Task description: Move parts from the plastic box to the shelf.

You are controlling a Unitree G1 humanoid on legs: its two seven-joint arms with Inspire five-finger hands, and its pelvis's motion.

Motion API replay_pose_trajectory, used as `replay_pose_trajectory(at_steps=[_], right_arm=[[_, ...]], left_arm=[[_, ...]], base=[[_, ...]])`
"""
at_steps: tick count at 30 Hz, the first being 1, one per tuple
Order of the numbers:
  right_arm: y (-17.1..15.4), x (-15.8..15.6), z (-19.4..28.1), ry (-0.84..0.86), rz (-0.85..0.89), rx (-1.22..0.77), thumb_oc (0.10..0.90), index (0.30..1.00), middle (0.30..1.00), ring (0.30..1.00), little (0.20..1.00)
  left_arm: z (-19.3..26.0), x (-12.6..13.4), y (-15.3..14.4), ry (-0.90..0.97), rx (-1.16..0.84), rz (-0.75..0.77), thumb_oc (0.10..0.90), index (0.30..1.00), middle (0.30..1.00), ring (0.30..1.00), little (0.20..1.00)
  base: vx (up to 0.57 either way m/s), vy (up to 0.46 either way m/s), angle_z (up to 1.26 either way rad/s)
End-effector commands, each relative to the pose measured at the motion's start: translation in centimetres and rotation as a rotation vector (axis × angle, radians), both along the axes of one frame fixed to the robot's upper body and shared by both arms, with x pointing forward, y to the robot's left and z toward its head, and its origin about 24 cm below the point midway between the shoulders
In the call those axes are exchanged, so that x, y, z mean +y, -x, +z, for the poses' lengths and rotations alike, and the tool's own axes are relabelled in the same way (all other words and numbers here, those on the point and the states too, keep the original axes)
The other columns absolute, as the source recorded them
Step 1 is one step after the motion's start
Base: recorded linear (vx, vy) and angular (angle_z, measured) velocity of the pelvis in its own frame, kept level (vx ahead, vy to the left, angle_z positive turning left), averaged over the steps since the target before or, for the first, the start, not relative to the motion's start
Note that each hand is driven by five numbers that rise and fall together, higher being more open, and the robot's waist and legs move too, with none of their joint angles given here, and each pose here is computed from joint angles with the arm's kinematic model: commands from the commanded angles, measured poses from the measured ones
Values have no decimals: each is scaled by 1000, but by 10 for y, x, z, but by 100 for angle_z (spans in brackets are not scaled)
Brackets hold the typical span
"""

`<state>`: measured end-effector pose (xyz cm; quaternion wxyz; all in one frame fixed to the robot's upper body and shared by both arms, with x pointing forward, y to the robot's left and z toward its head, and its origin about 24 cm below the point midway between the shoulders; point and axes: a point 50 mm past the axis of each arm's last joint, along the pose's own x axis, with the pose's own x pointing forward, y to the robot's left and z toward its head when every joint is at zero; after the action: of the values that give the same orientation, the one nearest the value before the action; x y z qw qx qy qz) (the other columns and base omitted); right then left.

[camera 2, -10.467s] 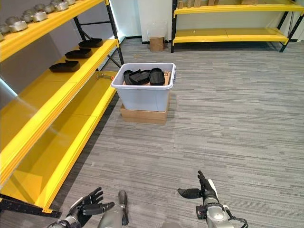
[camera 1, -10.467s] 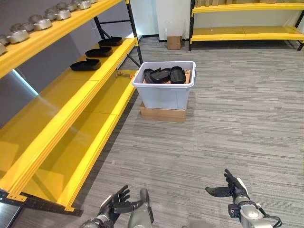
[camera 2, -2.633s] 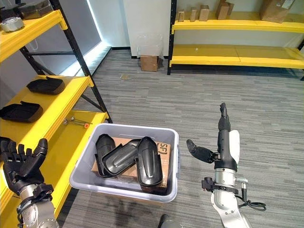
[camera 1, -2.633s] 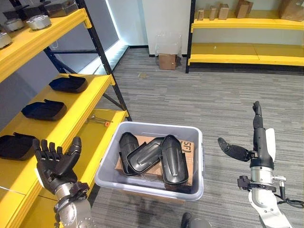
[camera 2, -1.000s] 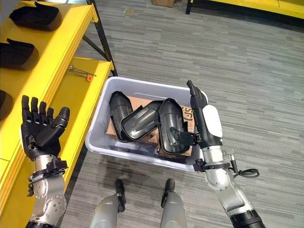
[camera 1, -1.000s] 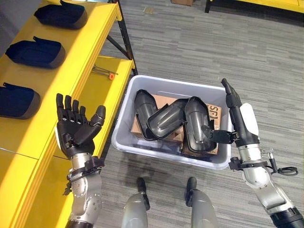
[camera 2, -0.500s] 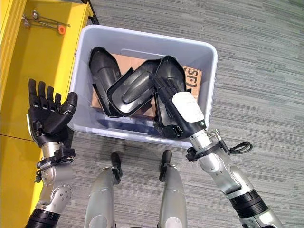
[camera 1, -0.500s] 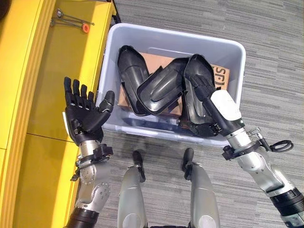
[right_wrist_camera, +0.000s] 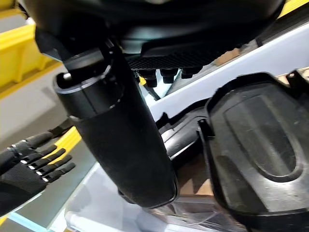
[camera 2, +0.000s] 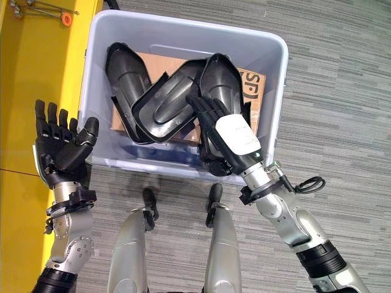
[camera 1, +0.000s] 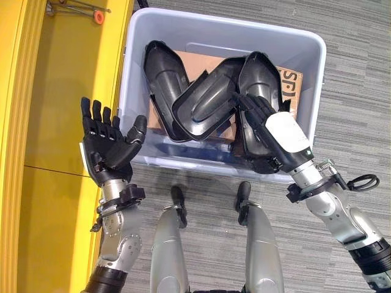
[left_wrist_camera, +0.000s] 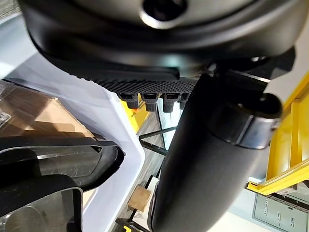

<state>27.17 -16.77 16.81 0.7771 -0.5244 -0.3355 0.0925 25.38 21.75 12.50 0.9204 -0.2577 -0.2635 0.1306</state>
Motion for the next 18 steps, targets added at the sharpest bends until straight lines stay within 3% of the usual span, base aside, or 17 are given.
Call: replay_pose_trajectory(at_steps=[1,12,18], right_arm=[[14,12,44,24,55,-264,900,1000,1000,1000,1000],[7,-14,44,13,-179,-376,900,1000,1000,1000,1000],[7,-14,44,13,-180,-375,900,1000,1000,1000,1000]], left_arm=[[48,4,20,-141,-294,26,900,1000,1000,1000,1000],[48,2,20,-130,-291,26,900,1000,1000,1000,1000],[48,2,20,-130,-291,25,900,1000,1000,1000,1000]], base=[[0,0,0],[0,0,0],[0,0,-6]])
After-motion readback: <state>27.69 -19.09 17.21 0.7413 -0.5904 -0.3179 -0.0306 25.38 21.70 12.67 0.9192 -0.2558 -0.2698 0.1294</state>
